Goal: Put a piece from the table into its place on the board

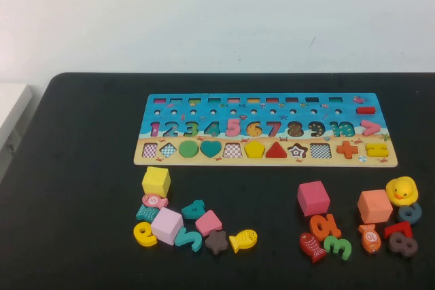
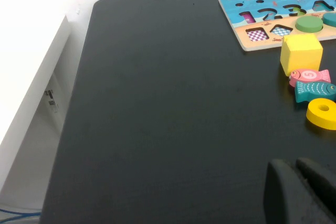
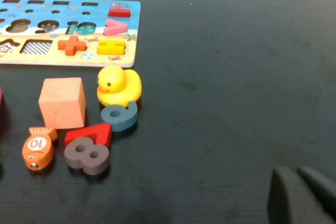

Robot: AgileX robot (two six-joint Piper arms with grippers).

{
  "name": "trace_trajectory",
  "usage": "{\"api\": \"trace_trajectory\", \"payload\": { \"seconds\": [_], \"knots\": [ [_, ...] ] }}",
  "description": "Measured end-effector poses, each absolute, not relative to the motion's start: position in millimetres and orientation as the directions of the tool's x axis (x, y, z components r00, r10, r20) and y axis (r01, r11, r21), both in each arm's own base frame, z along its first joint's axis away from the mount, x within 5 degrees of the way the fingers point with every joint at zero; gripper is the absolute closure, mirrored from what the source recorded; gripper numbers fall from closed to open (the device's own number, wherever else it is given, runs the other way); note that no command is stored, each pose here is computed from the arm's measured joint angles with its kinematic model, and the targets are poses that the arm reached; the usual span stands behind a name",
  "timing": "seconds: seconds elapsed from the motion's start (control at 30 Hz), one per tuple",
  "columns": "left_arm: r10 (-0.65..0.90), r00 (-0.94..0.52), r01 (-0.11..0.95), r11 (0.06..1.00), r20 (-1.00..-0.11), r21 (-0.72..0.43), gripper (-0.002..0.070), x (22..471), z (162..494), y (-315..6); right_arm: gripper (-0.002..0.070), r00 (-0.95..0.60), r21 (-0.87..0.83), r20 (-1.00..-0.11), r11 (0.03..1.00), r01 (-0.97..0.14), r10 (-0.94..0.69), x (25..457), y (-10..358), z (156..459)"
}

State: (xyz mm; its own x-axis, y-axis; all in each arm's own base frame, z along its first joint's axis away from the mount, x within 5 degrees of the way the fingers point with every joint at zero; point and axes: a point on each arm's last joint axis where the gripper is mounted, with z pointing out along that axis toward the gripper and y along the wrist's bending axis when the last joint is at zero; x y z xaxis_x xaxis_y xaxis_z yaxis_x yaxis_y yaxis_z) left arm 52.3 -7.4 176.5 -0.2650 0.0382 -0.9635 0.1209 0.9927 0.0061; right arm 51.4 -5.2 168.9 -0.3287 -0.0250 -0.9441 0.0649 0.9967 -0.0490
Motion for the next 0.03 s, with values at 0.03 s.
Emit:
{"api": "trace_trajectory", "payload": {
  "seconds": [0.03],
  "knots": [
    [0.038,-0.265,0.121,0.993,-0.963,0.006,0.0677,52.3,176.5,-7.4,0.0657,-0.329,-0.049,-0.944,0.997,0.065,-0.025,51.4,-5.2,168.9]
  ]
}}
